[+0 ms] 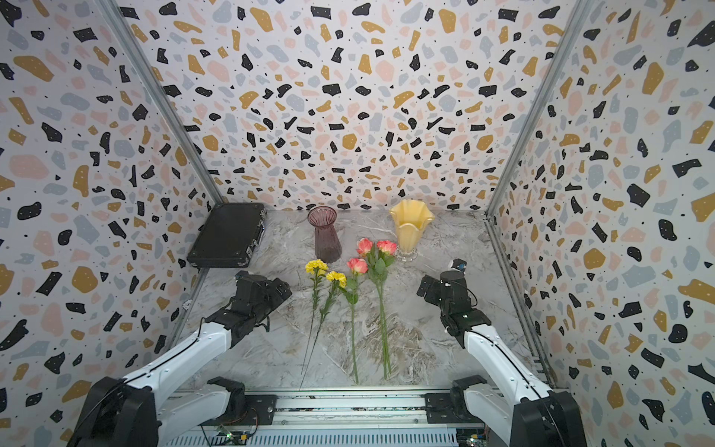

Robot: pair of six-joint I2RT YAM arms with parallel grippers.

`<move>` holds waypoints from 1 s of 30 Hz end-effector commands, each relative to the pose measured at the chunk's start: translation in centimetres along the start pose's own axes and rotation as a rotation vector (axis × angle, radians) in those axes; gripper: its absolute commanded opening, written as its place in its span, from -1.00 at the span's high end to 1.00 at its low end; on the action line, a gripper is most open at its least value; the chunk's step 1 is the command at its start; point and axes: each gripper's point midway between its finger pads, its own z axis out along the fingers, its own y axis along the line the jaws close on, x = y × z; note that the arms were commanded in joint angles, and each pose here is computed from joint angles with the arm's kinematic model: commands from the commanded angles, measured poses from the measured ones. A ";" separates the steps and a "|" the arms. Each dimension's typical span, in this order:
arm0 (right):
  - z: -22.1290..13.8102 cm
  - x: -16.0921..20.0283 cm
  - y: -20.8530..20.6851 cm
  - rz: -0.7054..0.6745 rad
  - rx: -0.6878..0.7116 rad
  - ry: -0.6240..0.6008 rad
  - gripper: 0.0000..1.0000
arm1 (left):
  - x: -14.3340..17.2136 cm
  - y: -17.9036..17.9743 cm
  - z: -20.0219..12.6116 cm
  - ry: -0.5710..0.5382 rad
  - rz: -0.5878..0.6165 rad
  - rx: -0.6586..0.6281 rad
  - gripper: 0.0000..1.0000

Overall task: Arrange the flowers in different vases according to their colors
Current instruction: Pick up the flower at the center of the board.

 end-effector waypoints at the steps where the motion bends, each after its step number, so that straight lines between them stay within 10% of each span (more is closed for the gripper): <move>1: 0.7 0.5 6.0 -0.146 -0.144 0.072 -0.89 | 0.6 0.1 1.7 0.060 -0.074 -0.055 -0.99; 7: 2.4 6.6 13.2 -0.378 -0.216 0.270 -0.72 | 1.1 -2.2 2.1 0.235 0.182 -0.099 -0.95; 18: 2.8 12.5 17.6 -0.412 -0.265 0.419 -0.15 | -1.2 -2.0 -0.4 0.021 0.063 0.006 -0.99; 30: 3.6 16.2 19.2 -0.487 -0.234 0.511 0.02 | -1.7 -1.0 -1.2 -0.058 -0.007 0.020 -0.99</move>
